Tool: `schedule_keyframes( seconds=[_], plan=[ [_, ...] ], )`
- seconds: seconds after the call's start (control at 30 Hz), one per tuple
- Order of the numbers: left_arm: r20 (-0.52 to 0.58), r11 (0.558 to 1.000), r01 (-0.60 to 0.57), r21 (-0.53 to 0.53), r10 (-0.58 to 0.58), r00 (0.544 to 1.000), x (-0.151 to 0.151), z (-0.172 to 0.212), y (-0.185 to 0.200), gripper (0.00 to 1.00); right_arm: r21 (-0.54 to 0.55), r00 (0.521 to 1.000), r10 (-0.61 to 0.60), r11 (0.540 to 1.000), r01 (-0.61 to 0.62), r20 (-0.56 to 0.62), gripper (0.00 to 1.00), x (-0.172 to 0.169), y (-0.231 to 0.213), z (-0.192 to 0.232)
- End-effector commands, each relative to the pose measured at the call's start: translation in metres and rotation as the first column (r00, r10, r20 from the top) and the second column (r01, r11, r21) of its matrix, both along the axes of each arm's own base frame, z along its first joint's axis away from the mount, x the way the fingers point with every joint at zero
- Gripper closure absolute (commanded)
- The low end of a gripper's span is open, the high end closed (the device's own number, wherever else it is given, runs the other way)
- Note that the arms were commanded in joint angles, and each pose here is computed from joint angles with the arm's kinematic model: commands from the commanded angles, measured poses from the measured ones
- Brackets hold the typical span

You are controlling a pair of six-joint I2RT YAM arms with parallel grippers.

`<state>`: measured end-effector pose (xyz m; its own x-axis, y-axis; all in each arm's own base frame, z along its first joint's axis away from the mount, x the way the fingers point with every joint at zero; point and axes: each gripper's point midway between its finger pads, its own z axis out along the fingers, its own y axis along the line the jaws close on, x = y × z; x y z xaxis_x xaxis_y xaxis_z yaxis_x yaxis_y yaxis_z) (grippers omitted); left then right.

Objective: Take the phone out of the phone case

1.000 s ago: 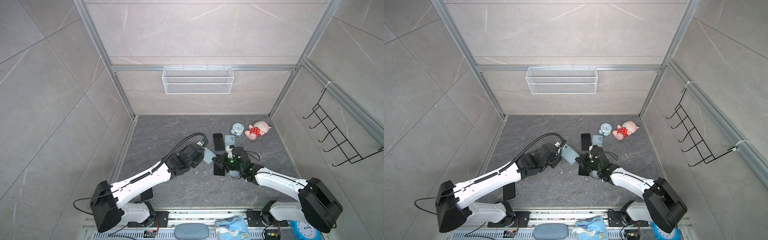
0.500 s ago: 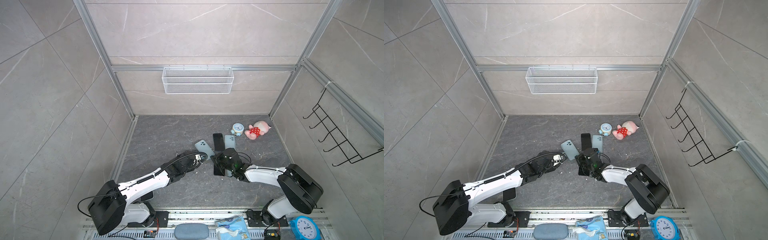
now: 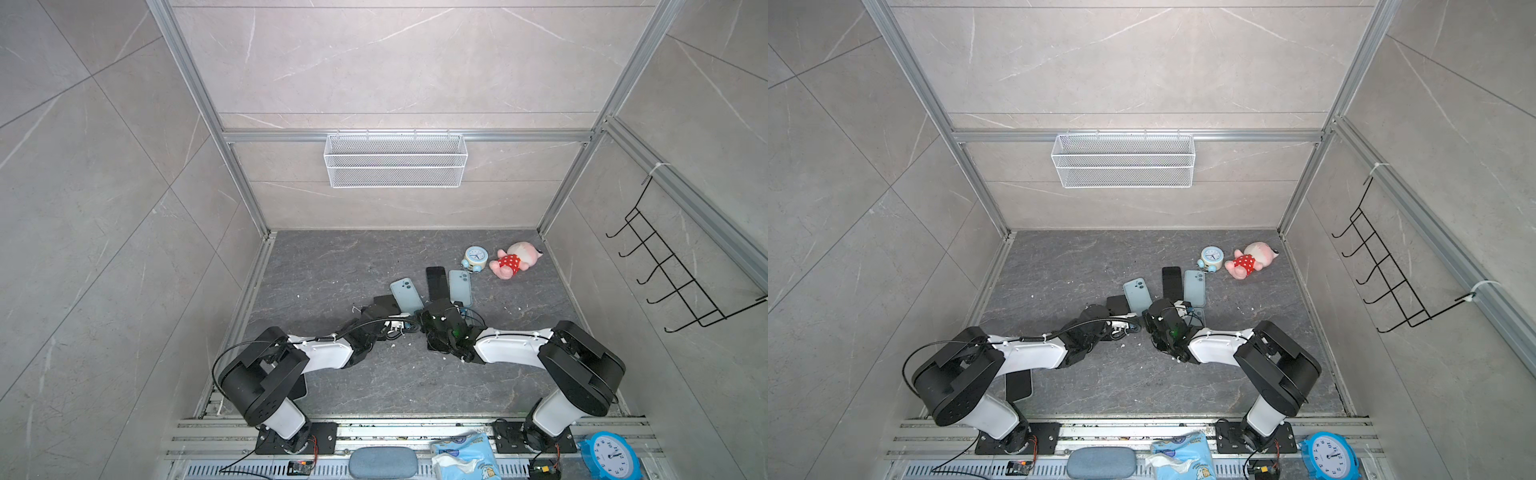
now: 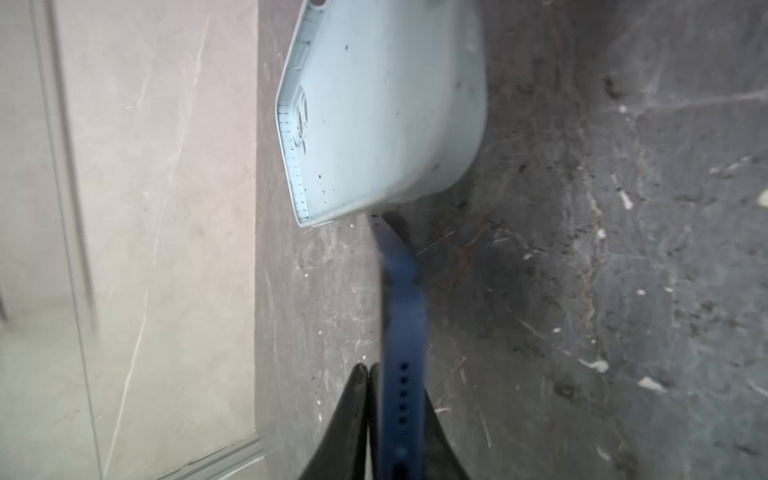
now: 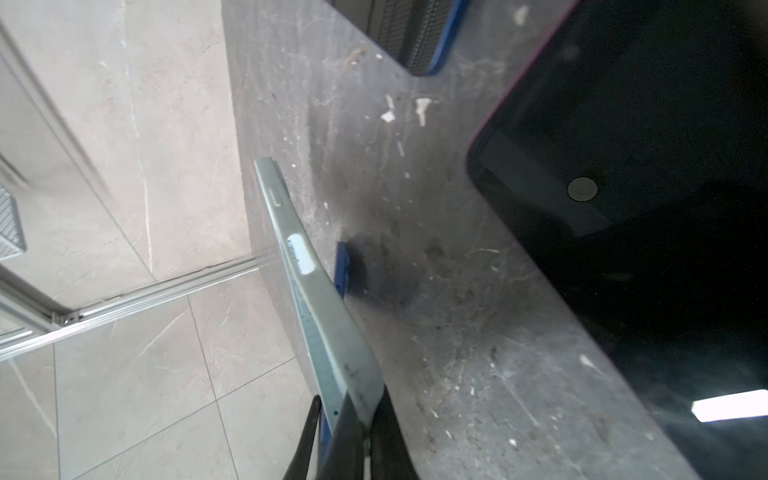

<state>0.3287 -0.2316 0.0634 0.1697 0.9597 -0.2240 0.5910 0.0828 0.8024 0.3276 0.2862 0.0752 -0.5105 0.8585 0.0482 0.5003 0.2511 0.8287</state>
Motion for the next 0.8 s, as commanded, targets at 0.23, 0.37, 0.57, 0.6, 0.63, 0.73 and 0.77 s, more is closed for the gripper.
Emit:
schedule_keyframes(
  seconds=[0.23,0.37,0.57,0.6,0.63,0.73,0.77],
  plan=[
    [0.064,0.996,-0.027,-0.09,0.032,0.997,-0.012,0.036,0.004,0.0,-0.011,0.998,0.067,0.998,-0.067,-0.015,0.32,-0.012,0.006,0.005],
    [0.029,0.986,-0.041,-0.162,0.046,0.999,-0.036,0.067,0.011,0.0,-0.049,0.986,0.168,0.985,-0.168,-0.017,0.19,-0.027,0.007,0.017],
    [-0.11,0.908,-0.085,-0.411,0.044,0.993,-0.078,0.121,0.021,0.0,-0.143,0.961,0.276,0.951,-0.273,0.0,0.18,-0.051,-0.008,0.035],
    [-0.119,0.878,-0.112,-0.465,0.063,0.991,-0.081,0.131,0.024,0.0,-0.182,0.952,0.306,0.938,-0.296,0.029,0.18,-0.051,-0.01,0.042],
    [-0.137,0.82,-0.176,-0.544,0.121,0.983,-0.079,0.145,0.029,0.0,-0.226,0.934,0.352,0.916,-0.332,0.055,0.18,-0.051,-0.009,0.052],
    [-0.279,0.57,-0.442,-0.693,0.352,0.893,-0.067,0.181,0.061,0.0,-0.39,0.828,0.56,0.769,-0.507,0.026,0.18,-0.053,0.006,0.068],
    [-0.347,0.479,-0.519,-0.708,0.404,0.847,-0.064,0.184,0.072,0.0,-0.444,0.787,0.617,0.703,-0.556,-0.008,0.19,-0.054,0.009,0.069]
  ],
)
